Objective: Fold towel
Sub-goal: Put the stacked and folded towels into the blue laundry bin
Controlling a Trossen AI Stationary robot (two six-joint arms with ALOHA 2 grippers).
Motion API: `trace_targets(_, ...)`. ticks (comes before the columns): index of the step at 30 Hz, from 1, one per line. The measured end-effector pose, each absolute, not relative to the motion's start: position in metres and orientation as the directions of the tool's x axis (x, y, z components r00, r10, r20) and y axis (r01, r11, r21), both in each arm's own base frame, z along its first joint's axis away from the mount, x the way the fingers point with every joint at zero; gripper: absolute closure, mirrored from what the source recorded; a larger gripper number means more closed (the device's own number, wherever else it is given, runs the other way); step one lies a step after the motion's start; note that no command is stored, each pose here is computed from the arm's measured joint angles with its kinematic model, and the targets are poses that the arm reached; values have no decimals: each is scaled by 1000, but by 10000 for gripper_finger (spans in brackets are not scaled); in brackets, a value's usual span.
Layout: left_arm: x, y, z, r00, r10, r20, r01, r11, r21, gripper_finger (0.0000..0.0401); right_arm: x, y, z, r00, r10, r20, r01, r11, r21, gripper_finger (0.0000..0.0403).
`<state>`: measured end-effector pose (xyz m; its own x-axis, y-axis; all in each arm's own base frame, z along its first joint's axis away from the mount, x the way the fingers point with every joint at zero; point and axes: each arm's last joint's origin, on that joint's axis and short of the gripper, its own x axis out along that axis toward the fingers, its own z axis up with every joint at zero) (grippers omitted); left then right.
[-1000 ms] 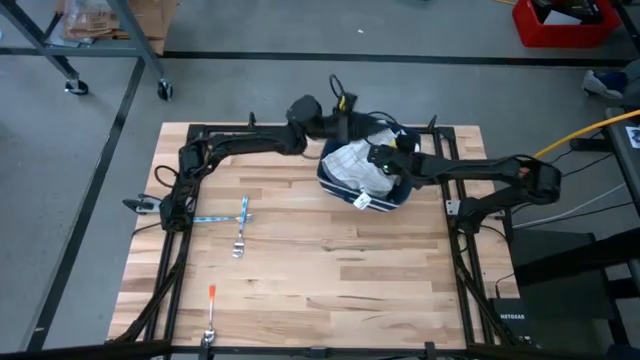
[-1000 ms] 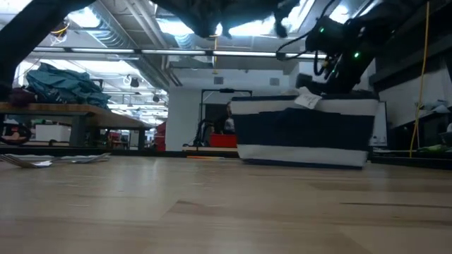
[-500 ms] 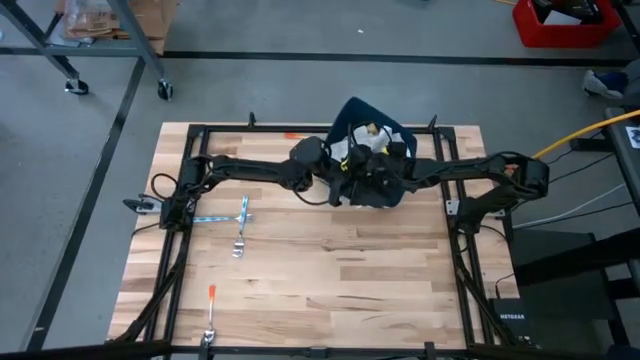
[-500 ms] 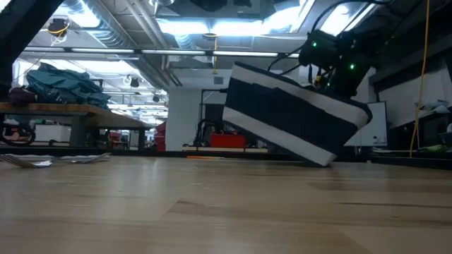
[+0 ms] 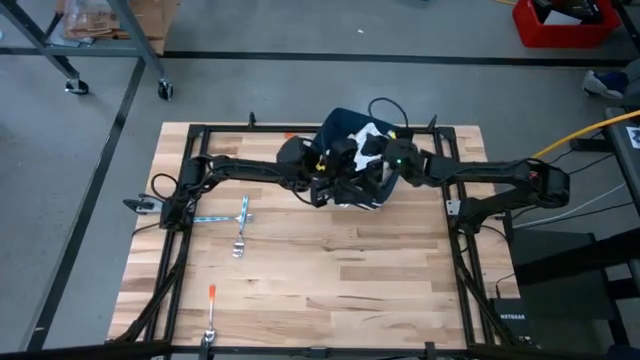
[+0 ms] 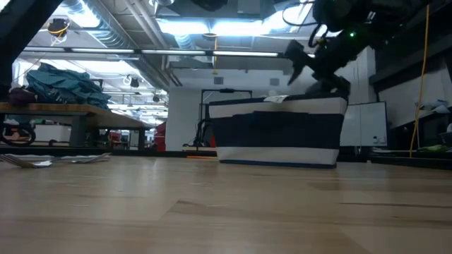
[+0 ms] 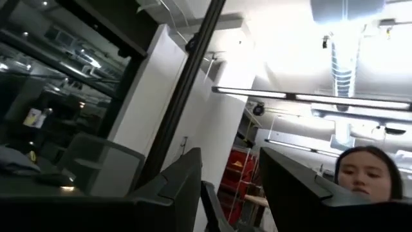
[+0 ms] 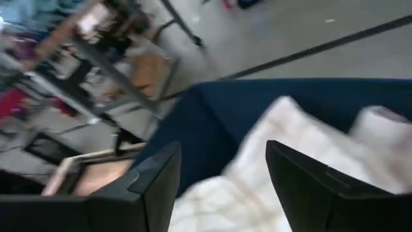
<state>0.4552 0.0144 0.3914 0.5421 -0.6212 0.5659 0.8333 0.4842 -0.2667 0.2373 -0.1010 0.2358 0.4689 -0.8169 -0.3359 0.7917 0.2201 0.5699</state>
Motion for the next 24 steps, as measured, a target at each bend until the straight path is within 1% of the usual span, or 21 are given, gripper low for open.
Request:
trace_targets(3, 456, 8, 391, 539, -631, 559, 836, 485, -259, 253, 243, -102, 240, 522, -803, -287, 748, 270, 607, 171)
trace_targets(5, 457, 4, 390, 541, -636, 550, 833, 496, -247, 253, 247, -103, 238, 557, -780, -285, 734, 302, 608, 171)
trace_targets(9, 460, -5, 387, 551, -646, 528, 825, 515, -231, 253, 258, -106, 226, 573, -764, -296, 733, 315, 603, 171)
trace_targets(16, 465, -18, 381, 574, -661, 483, 816, 508, -275, 253, 279, -113, 187, 561, -747, -358, 768, 307, 562, 171)
trace_targets(24, 465, -29, 380, 570, -674, 469, 821, 491, -292, 253, 291, -118, 133, 477, -748, -462, 853, 267, 448, 171)
